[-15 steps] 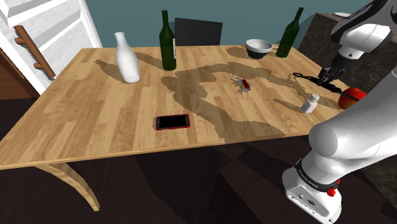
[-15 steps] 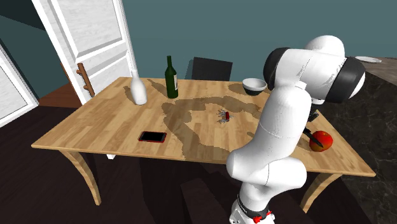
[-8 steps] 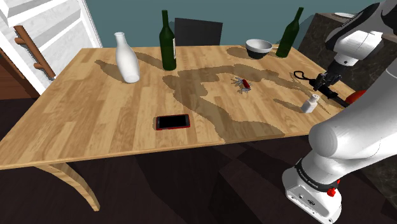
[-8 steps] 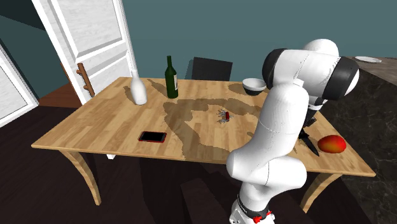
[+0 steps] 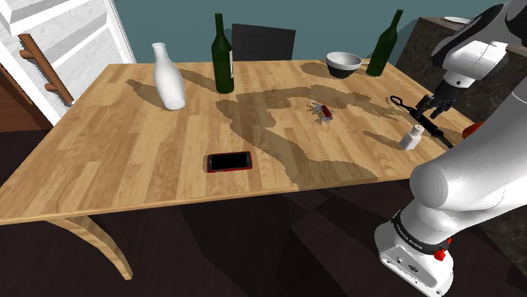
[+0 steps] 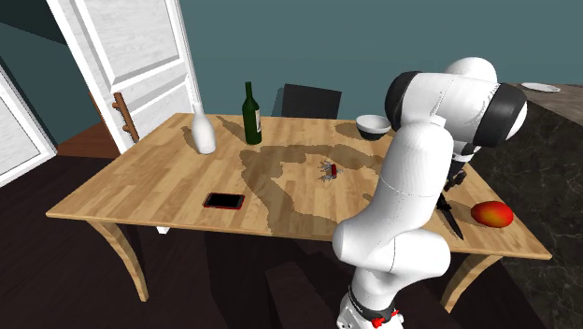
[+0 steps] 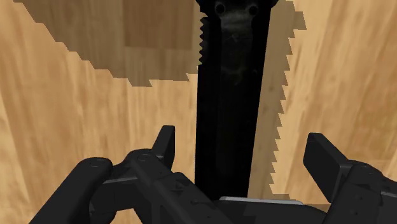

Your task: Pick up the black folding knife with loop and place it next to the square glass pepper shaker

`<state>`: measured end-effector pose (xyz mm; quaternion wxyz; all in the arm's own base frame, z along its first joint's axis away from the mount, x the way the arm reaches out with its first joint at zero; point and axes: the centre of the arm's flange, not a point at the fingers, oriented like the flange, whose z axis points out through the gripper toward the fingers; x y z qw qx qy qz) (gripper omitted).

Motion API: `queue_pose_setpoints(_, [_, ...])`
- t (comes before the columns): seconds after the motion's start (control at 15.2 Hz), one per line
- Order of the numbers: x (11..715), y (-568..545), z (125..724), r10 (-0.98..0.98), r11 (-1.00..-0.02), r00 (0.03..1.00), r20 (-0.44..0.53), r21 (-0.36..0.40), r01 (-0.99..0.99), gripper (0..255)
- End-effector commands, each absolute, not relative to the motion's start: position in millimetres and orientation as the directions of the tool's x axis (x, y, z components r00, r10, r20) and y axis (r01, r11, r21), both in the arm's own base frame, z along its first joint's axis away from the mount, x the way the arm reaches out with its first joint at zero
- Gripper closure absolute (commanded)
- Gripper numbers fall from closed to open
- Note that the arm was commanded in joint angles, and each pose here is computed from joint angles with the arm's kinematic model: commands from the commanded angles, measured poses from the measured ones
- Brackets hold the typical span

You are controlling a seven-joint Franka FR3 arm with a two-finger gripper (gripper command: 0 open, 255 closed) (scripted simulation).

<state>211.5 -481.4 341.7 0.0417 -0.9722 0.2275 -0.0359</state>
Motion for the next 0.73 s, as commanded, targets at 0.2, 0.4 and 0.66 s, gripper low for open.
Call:
queue_pose_setpoints(0.2, [210, -482, 355, -0.445, -0.893, 0.894, 0.051, -0.097, -0.439, 0])
queue_pose_setpoints(0.4, [207, -485, 391, -0.445, -0.893, 0.894, 0.051, -0.097, -0.439, 0])
queue_pose_setpoints(0.66, [207, -485, 391, -0.445, -0.893, 0.894, 0.051, -0.097, -0.439, 0])
